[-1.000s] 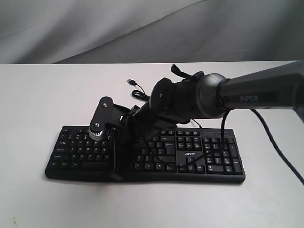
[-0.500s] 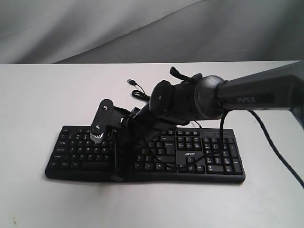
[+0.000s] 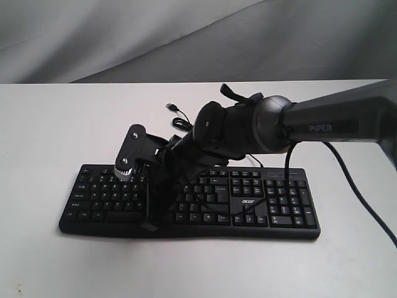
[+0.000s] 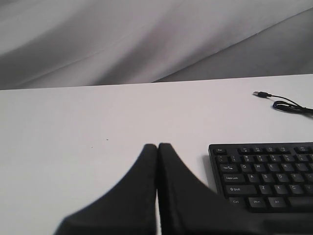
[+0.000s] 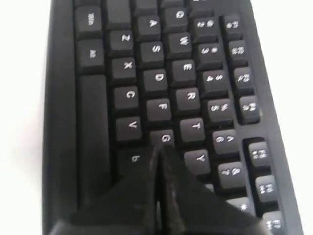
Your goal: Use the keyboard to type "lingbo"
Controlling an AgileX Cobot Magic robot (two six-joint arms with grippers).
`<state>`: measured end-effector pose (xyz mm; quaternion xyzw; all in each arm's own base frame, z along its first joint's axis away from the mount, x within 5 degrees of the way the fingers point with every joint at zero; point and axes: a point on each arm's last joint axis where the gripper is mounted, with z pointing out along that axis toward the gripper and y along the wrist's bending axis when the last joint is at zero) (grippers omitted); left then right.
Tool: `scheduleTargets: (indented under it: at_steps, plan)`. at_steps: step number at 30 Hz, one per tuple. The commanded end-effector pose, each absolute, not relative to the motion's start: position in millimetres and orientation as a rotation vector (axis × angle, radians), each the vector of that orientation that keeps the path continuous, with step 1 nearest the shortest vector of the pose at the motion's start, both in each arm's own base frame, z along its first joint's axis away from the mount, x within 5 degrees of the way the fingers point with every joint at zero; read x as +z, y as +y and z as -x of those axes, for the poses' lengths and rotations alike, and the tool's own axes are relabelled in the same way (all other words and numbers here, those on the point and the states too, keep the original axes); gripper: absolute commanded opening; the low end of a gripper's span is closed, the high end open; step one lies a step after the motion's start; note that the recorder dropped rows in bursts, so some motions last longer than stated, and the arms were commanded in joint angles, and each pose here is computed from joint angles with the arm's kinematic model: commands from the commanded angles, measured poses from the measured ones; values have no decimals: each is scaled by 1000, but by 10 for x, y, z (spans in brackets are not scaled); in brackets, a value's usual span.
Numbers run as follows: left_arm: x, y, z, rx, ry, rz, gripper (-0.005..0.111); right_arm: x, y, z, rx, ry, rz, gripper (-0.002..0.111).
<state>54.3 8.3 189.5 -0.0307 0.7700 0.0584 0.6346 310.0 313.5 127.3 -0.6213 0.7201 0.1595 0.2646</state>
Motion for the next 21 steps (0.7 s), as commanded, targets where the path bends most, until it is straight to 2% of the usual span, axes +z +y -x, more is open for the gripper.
scheduleTargets:
  at_steps: [1, 21]
  plan:
    - [1892, 83, -544, 132, 1749, 71, 1, 1399, 3262, -3143, 431, 1890, 1665, 0]
    - [1892, 83, -544, 132, 1749, 71, 1, 1236, 3298, -3198, 419, 1910, 1661, 0]
